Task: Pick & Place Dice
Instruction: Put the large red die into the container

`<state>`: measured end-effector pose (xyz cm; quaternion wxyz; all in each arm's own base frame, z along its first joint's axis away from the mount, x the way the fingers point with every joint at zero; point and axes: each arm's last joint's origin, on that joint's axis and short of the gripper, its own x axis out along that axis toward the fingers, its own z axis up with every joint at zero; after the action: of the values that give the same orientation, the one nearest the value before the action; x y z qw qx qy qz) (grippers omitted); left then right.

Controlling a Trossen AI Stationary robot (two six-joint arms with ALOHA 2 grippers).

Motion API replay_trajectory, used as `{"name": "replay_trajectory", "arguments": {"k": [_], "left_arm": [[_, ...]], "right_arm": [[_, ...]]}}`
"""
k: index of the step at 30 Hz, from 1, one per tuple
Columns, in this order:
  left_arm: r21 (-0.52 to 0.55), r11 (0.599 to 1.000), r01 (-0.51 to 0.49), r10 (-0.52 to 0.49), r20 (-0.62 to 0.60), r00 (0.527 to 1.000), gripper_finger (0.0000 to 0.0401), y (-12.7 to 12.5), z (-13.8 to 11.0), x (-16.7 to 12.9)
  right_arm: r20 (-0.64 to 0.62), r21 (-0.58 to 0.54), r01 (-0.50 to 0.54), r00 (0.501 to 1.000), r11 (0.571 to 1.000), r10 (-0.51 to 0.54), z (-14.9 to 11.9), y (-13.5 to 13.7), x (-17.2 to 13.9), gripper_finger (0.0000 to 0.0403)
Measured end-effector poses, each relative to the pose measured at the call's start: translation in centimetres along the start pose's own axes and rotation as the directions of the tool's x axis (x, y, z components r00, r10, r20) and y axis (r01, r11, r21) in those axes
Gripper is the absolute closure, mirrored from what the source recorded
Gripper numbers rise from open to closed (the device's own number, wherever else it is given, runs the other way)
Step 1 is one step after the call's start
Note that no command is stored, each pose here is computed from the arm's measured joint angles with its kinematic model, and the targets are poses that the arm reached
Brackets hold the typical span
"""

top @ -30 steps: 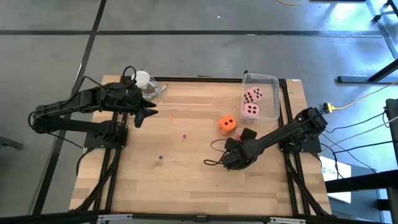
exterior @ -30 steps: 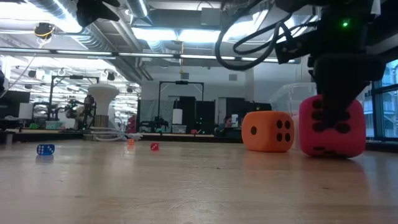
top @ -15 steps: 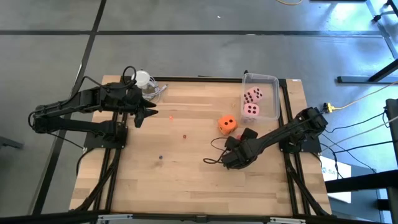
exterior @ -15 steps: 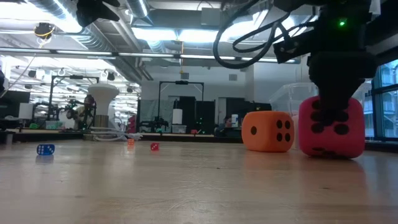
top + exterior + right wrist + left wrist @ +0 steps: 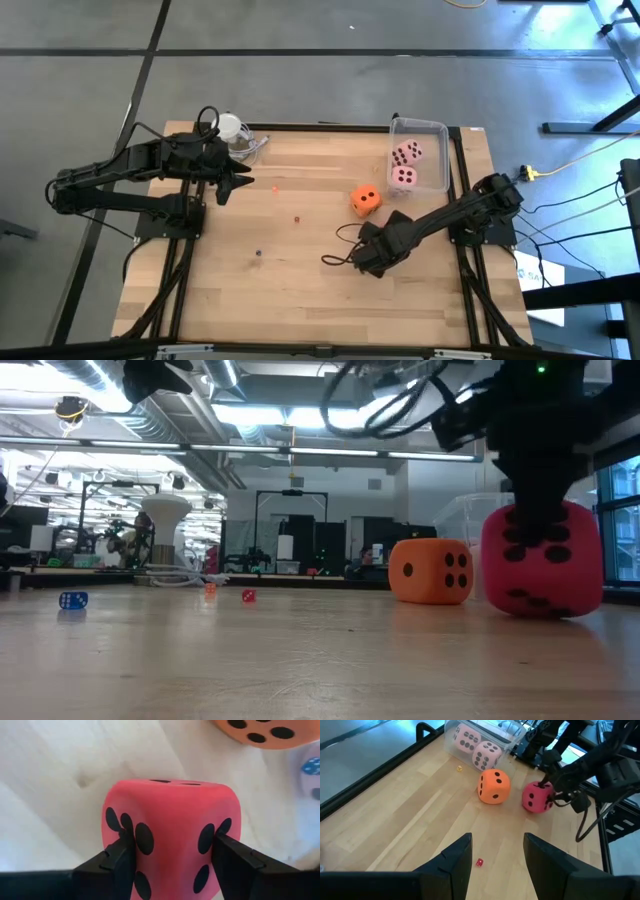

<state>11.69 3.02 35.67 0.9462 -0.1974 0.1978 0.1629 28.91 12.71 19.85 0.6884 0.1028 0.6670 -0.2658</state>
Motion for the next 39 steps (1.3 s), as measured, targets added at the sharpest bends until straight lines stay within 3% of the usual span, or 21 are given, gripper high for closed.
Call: {"name": "replay_trajectory", "arguments": {"k": [7, 11, 19, 24, 32, 36, 39], "left_arm": [[0.000, 1.000, 0.000, 0.000, 0.000, 1.000, 0.0233, 0.0, 0.0, 0.0], [0.000, 1.000, 0.009, -0.009, -0.003, 1.000, 0.0233, 0.0, 0.0, 0.0], [0.001, 1.000, 0.025, -0.025, -0.008, 1.000, 0.0233, -0.1, 0.0, 0.0], [0.001, 1.000, 0.028, -0.028, -0.009, 1.000, 0.0233, -0.1, 0.0, 0.0], [0.001, 0.999, 0.034, -0.034, -0.004, 0.999, 0.0233, -0.1, 0.0, 0.0], [0.001, 0.999, 0.035, -0.035, -0.001, 0.999, 0.0233, -0.1, 0.1, 0.0], [0.000, 0.999, 0.036, -0.036, 0.000, 0.999, 0.0233, -0.1, 0.1, 0.0]], "right_arm": [[0.047, 0.062, -0.073, 0.996, 0.995, 0.070, 0.5, -0.1, -2.4, 0.0200], [0.129, 0.176, -0.124, 0.986, 0.977, 0.102, 0.4, -1.6, -4.7, 0.0210], [0.380, 0.362, -0.311, 0.910, 0.879, 0.165, -0.9, -7.9, -10.4, 0.0234], [0.483, 0.468, -0.370, 0.867, 0.802, 0.118, -2.5, -13.0, -12.7, 0.0235], [0.462, 0.613, -0.280, 0.886, 0.739, -0.048, -4.4, -19.5, -13.5, 0.0240], [0.384, 0.692, -0.168, 0.909, 0.702, -0.161, -3.8, -22.1, -12.9, 0.0240], [0.324, 0.703, -0.100, 0.926, 0.704, -0.192, -2.9, -23.9, -12.1, 0.0240]]}}
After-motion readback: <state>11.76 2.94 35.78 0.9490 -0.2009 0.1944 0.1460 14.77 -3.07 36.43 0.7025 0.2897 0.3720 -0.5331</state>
